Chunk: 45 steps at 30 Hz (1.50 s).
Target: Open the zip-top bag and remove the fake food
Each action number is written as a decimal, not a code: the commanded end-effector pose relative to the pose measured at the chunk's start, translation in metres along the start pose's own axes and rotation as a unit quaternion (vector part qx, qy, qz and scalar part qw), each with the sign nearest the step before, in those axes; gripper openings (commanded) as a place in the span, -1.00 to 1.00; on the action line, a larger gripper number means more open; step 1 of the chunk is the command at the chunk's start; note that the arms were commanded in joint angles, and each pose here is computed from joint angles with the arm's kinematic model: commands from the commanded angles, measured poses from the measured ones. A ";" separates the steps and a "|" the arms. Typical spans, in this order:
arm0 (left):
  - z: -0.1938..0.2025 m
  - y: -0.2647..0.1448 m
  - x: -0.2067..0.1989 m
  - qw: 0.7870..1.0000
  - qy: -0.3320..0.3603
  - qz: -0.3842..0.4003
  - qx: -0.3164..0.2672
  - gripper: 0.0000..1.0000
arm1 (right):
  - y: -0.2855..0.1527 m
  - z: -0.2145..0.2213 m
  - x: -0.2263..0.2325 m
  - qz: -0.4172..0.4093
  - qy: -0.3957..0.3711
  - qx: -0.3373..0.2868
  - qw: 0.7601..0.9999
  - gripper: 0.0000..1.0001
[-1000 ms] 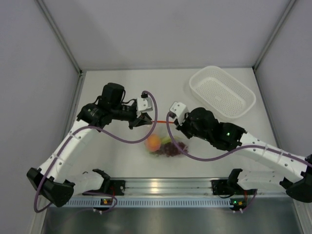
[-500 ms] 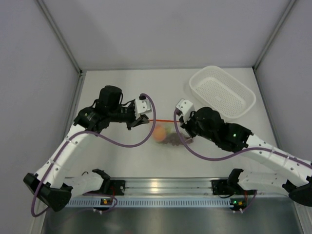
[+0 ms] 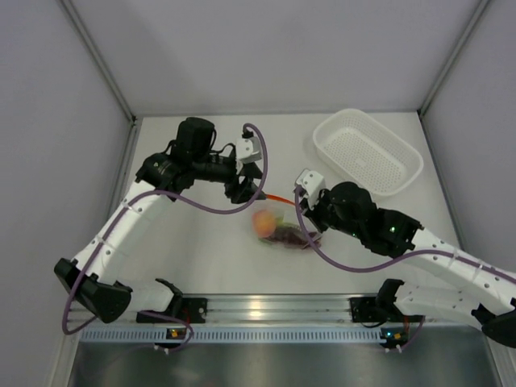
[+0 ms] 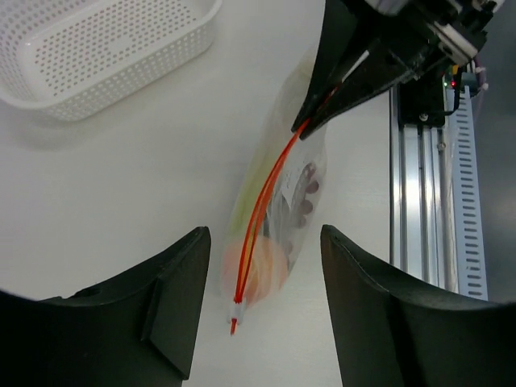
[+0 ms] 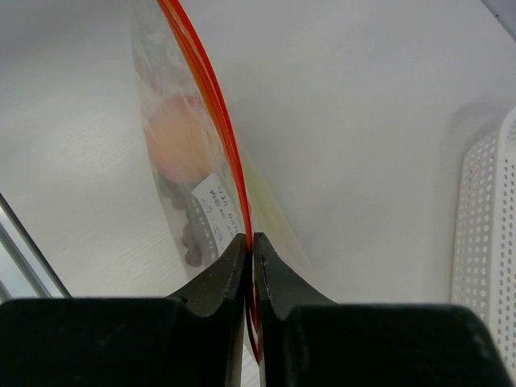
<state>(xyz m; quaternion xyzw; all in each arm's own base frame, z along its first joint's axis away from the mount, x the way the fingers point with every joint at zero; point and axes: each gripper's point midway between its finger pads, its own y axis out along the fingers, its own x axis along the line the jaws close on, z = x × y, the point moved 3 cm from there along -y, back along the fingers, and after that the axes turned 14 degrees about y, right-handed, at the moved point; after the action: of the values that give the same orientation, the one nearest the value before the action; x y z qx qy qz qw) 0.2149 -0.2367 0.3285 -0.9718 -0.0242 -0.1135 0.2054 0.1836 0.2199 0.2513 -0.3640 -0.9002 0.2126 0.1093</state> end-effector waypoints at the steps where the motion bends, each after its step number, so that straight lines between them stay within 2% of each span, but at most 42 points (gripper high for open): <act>1: -0.038 0.014 0.013 0.999 0.019 -0.012 -0.039 0.26 | 0.000 -0.010 0.002 -0.011 0.007 -0.027 1.000 -0.84; 2: -0.037 0.019 0.020 0.999 0.025 -0.037 -0.018 0.26 | 0.000 -0.011 0.002 -0.013 0.007 -0.031 0.999 -0.85; 5: -0.042 0.044 0.012 0.999 0.039 -0.010 -0.012 0.25 | -0.001 -0.012 0.003 -0.015 0.008 -0.036 0.999 -0.86; 12: -0.021 0.077 0.009 0.999 0.016 0.022 0.016 0.22 | -0.003 -0.012 0.002 -0.013 0.010 -0.040 0.999 -0.78; 24: -0.011 0.087 0.007 0.999 -0.005 0.028 0.032 0.11 | -0.003 -0.011 0.000 -0.006 0.012 -0.041 0.999 -0.74; 31: 0.015 0.095 -0.004 0.997 -0.019 0.050 0.055 0.11 | -0.004 -0.013 -0.003 0.003 0.013 -0.043 0.999 -0.86; 33: 0.021 0.099 -0.008 0.996 -0.020 0.058 0.060 0.01 | -0.006 -0.015 -0.004 0.007 0.015 -0.050 0.999 -0.87; 34: 0.023 0.099 -0.010 0.996 -0.021 0.062 0.060 -0.12 | -0.006 -0.017 -0.005 0.009 0.016 -0.054 0.998 -0.88; 37: 0.026 0.102 -0.012 0.995 -0.020 0.072 0.061 -0.67 | -0.007 -0.019 -0.005 0.013 0.017 -0.059 0.998 -0.89; 38: 0.026 0.102 -0.012 0.995 -0.020 0.069 0.062 -0.96 | -0.007 -0.020 -0.006 0.014 0.017 -0.059 0.998 -0.88; 42: 0.024 0.102 -0.007 0.996 -0.021 0.058 0.066 -1.00 | -0.010 -0.021 -0.008 0.022 0.028 -0.069 0.997 -0.87; 43: 0.024 0.101 -0.005 0.996 -0.021 0.052 0.068 -1.00 | -0.011 -0.023 -0.009 0.027 0.036 -0.076 0.996 -0.68; 45: 0.022 0.100 -0.003 0.996 -0.026 0.039 0.074 -1.00 | -0.019 -0.032 -0.019 0.062 0.075 -0.106 0.990 -0.42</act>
<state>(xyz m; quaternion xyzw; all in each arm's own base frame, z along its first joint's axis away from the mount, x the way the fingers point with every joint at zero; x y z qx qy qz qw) 0.2225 -0.3140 0.2617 -0.9555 0.0121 -0.0680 0.2867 0.1855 0.2126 0.2553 -0.3898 -0.8953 0.1838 0.1126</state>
